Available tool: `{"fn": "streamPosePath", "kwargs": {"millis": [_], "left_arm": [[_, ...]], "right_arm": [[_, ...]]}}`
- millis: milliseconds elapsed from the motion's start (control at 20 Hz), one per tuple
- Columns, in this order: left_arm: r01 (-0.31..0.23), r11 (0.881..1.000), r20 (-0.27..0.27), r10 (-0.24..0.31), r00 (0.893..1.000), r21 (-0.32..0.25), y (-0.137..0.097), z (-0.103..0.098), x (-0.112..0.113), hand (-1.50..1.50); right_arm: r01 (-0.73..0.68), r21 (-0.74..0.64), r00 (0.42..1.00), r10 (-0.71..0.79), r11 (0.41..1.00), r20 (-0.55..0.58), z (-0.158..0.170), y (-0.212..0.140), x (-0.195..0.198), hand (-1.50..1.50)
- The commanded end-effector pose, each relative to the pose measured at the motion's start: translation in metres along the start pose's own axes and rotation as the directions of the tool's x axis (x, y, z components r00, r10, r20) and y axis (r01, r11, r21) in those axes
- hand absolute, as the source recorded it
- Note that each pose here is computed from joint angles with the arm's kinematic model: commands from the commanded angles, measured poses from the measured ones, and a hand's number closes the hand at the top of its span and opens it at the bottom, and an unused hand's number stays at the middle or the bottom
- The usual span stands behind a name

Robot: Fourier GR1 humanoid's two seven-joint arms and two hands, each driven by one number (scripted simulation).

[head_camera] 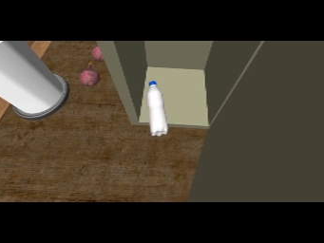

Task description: Pick up the bottled water, place it into the cabinet and close the cabinet

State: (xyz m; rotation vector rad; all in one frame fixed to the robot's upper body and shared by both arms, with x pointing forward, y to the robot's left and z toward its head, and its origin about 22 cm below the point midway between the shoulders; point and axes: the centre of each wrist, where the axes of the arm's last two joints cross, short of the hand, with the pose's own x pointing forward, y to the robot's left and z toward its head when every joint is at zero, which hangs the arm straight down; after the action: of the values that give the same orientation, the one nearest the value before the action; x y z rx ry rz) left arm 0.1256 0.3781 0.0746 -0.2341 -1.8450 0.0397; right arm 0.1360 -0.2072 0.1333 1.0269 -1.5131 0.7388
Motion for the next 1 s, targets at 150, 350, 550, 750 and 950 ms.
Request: {"fn": "streamPosePath", "kwargs": {"millis": [150,350,550,750,950], "left_arm": [[0.004,1.000,0.021,-0.003,1.000,-0.023,0.011,0.002,0.014,-1.50],[0.000,1.000,0.013,0.001,1.000,-0.026,0.019,0.006,0.015,-1.50],[-0.010,0.999,0.016,0.010,1.000,-0.033,0.023,0.008,0.020,-1.50],[-0.001,0.999,0.029,0.002,1.000,-0.048,0.032,0.011,0.025,-1.50],[-0.003,0.998,0.043,0.006,0.999,-0.069,0.042,0.006,0.038,-1.50]], "right_arm": [[-0.140,0.003,0.990,0.139,0.990,0.037,-0.036,0.023,0.032,1.50],[-0.122,-0.011,0.991,0.123,0.992,0.045,-0.064,0.018,0.031,1.50],[-0.066,-0.042,0.996,0.069,0.997,0.059,-0.089,0.019,0.030,1.50],[-0.071,0.028,0.997,0.071,0.997,-0.012,-0.122,0.020,0.032,1.50],[-0.011,0.165,0.988,0.036,0.986,-0.147,-0.168,0.026,0.032,1.50]]}}
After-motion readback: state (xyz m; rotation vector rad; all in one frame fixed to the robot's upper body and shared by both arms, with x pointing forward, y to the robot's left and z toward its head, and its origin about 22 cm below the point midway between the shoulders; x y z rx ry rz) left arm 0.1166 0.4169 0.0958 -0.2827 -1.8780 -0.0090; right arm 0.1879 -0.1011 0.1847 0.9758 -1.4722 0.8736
